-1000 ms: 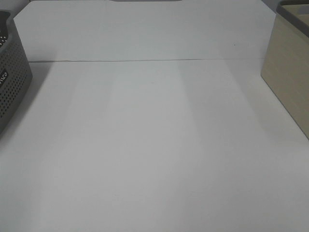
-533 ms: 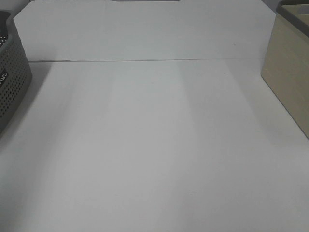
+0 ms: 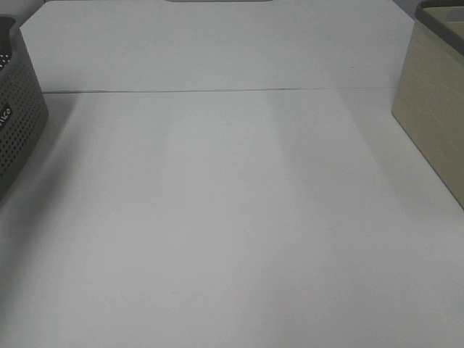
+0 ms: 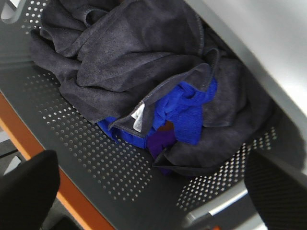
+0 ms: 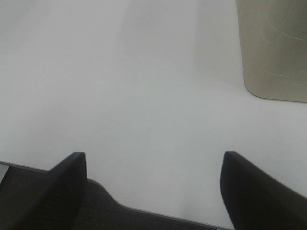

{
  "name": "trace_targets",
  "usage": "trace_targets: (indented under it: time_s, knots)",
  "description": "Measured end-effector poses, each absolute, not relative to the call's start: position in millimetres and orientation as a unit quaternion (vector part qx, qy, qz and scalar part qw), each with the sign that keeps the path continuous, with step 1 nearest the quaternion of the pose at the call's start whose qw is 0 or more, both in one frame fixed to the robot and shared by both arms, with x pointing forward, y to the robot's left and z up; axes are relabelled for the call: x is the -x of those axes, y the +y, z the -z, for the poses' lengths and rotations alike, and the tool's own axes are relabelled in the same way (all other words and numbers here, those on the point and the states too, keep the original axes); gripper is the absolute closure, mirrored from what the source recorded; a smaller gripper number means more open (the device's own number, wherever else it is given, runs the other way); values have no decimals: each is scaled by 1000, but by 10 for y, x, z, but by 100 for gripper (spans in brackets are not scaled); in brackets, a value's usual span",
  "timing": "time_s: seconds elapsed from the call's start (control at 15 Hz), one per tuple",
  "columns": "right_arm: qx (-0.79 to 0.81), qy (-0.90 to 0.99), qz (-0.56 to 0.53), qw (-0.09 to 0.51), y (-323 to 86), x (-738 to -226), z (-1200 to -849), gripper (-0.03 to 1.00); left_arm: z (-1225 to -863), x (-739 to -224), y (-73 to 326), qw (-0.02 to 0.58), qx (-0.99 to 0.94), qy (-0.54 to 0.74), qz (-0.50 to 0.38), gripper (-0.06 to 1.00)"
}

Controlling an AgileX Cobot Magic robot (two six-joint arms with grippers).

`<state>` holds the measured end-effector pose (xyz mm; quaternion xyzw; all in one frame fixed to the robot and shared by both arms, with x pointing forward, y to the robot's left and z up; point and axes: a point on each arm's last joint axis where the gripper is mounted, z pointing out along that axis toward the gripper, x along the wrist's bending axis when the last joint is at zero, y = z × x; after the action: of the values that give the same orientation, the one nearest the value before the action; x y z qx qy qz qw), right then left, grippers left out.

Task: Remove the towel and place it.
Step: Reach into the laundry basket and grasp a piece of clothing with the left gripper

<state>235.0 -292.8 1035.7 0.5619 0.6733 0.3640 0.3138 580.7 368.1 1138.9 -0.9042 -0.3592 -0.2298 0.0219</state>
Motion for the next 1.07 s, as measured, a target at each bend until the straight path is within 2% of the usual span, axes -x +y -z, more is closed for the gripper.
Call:
trace_targets:
  time_s: [0.2, 0.4, 0.6, 0.8, 1.07]
  knots:
    - [-562, 673, -364, 314, -2928, -2350, -10357, 21, -10911, -6277, 4130, 20, 913, -365, 179, -5]
    - [-562, 673, -364, 314, -2928, -2350, -10357, 21, -10496, -6425, 4373, 38, 930, -340, 132, -5]
    - [-562, 673, -364, 314, -2928, -2350, -10357, 21, -10211, -6485, 4490, 76, 945, -303, 97, -4]
    - [-562, 673, -364, 314, -2928, -2350, -10357, 21, -10090, -6525, 4548, 103, 953, -272, 89, -3]
    - [-562, 673, -364, 314, -2928, -2350, -10357, 21, -9803, -6628, 4589, 110, 962, -236, 78, -3]
